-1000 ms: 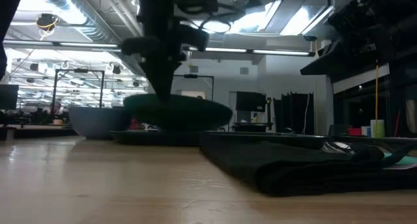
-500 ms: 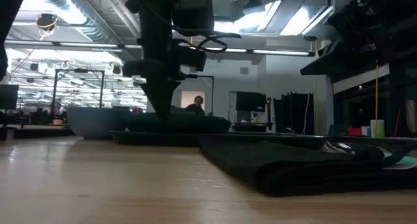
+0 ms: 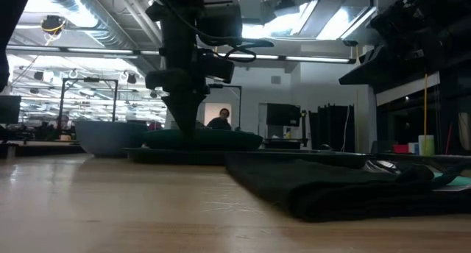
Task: Set up tray
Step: Put the green plate on the green serving tray below the blue mug, then put the blue bowl on the green plate on the green serving tray
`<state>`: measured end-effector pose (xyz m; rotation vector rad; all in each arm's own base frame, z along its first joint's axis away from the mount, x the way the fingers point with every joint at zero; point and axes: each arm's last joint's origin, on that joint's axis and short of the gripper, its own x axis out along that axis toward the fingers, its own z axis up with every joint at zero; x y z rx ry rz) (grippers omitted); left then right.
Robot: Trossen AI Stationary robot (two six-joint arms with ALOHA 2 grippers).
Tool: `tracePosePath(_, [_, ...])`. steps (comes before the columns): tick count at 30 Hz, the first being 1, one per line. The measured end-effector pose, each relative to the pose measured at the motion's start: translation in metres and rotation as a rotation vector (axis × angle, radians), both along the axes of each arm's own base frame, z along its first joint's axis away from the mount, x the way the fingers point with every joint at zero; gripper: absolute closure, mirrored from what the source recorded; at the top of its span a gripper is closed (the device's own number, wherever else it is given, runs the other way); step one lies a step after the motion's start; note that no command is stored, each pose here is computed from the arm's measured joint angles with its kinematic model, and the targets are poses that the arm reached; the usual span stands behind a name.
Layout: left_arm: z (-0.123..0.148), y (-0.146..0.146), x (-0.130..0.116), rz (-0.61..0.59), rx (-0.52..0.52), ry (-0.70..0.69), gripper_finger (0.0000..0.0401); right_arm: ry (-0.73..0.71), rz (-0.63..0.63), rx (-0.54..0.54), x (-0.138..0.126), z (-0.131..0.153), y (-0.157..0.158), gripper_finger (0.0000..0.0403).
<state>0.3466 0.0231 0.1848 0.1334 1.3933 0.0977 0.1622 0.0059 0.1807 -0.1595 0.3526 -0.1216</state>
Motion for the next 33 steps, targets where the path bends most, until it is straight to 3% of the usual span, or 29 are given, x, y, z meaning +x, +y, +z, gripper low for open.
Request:
tracePosePath(8, [0.000, -0.002, 0.000, 0.006, -0.058, -0.006, 0.0372, -0.027, 0.003, -0.013, 0.001, 0.003, 0.000, 0.0392])
tracePosePath(21, [0.004, -0.002, -0.001, 0.011, -0.055, -0.021, 0.0334, -0.070, 0.015, -0.047, 0.002, 0.007, 0.000, 0.0392])
tracePosePath(28, [0.040, -0.002, -0.002, 0.003, -0.049, -0.126, 0.0316, -0.076, 0.015, -0.046, 0.002, 0.008, 0.000, 0.0392])
tracePosePath(33, [0.075, -0.002, -0.021, 0.043, -0.024, -0.185, 0.0310, -0.076, 0.015, -0.045, 0.002, 0.008, 0.000, 0.0392])
